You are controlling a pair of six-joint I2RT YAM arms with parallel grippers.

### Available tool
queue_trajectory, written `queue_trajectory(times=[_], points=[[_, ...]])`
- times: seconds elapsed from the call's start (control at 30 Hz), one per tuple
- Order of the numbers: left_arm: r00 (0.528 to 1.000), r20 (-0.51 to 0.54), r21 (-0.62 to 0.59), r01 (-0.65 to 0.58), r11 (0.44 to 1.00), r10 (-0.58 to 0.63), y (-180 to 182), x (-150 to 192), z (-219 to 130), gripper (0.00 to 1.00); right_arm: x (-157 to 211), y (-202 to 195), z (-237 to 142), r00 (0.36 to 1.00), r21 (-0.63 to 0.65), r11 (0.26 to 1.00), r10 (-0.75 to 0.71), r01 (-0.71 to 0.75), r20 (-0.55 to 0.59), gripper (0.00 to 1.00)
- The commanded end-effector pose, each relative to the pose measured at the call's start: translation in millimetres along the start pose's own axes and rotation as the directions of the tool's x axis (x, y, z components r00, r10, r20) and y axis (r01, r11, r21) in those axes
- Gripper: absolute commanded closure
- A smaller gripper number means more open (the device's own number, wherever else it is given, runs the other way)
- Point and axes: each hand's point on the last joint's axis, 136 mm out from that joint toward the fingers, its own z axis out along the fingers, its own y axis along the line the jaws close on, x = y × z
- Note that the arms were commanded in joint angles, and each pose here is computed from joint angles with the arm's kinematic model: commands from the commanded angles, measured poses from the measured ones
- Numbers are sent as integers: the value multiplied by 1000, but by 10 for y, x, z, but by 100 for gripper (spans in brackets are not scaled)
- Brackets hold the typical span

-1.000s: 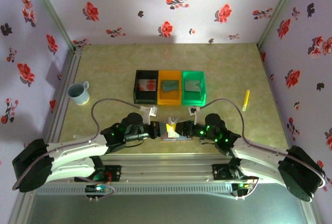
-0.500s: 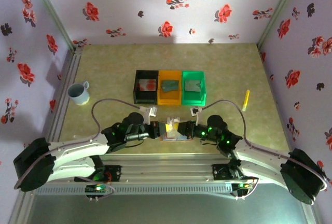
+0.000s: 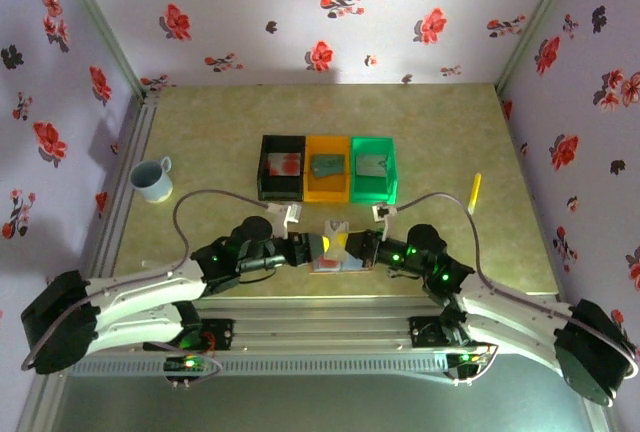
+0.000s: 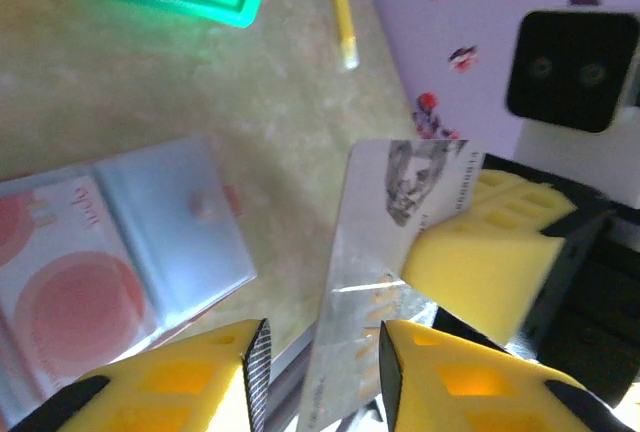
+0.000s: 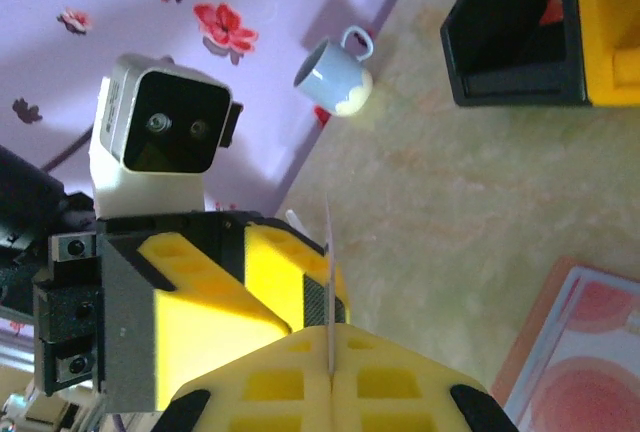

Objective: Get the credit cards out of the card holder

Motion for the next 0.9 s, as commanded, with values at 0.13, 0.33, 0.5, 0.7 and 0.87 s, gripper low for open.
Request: queue_trajectory(times=[0.13,0.33,0.5,0.7,0.87], points=[[998,53,140,35,990,-43,-142,-6,-64,62,-270,-70,-99,987,70,996,35,-46,154,100],[997,71,206,21,978,-37,-301,-31,-64,55,-530,2,-197,949,28,993,105,-118,297,100],[996,80,262,9,965,-31,-476,-49,0,49,-679,27,-264,911,-7,984,165,-175,378,100],[994,97,300,16,954,-47,-594,-89,103,48,-742,55,-303,884,-49,976,214,-213,416,100],[989,126,344,29,939,-77,-689,-181,169,48,-731,75,-311,876,-73,972,235,-225,421,100]])
